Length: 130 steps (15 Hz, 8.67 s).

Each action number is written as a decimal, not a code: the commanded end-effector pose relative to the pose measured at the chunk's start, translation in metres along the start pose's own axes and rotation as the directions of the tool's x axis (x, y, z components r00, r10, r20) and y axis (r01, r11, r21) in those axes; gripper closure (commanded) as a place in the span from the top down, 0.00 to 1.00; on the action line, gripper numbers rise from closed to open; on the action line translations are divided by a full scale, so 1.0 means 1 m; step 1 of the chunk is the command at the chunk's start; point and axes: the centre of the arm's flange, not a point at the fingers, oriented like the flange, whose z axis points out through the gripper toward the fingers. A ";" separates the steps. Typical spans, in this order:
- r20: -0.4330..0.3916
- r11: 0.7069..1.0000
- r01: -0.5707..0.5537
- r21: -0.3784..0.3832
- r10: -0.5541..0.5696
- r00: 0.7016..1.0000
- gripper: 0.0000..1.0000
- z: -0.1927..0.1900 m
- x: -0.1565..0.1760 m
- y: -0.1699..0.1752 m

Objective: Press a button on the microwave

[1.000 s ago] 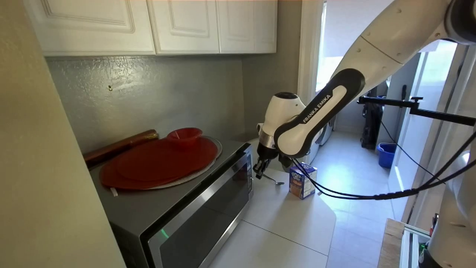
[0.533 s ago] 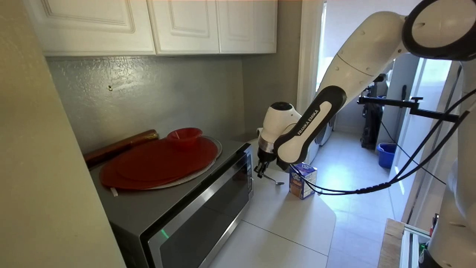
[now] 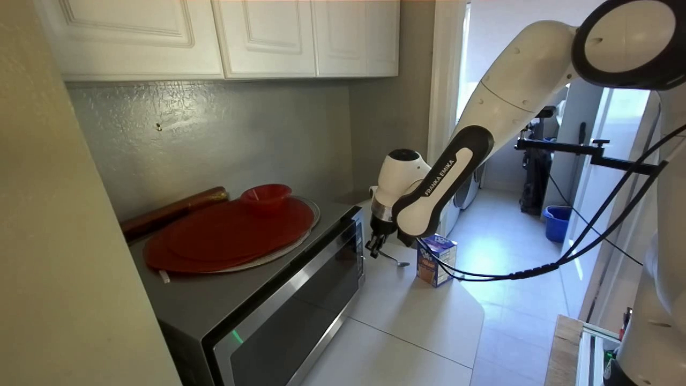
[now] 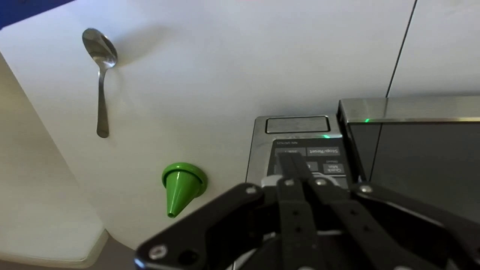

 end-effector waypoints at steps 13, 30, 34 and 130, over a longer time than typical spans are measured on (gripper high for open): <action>-0.055 0.967 -0.017 0.254 0.032 0.998 0.00 0.047 -0.027 0.030; -0.083 0.959 0.019 0.282 0.005 0.997 0.00 0.050 -0.016 0.001; -0.109 0.967 0.010 0.256 0.018 0.994 0.00 0.060 -0.015 0.003; -0.078 0.937 -0.171 0.306 0.203 0.976 0.00 0.063 -0.049 0.017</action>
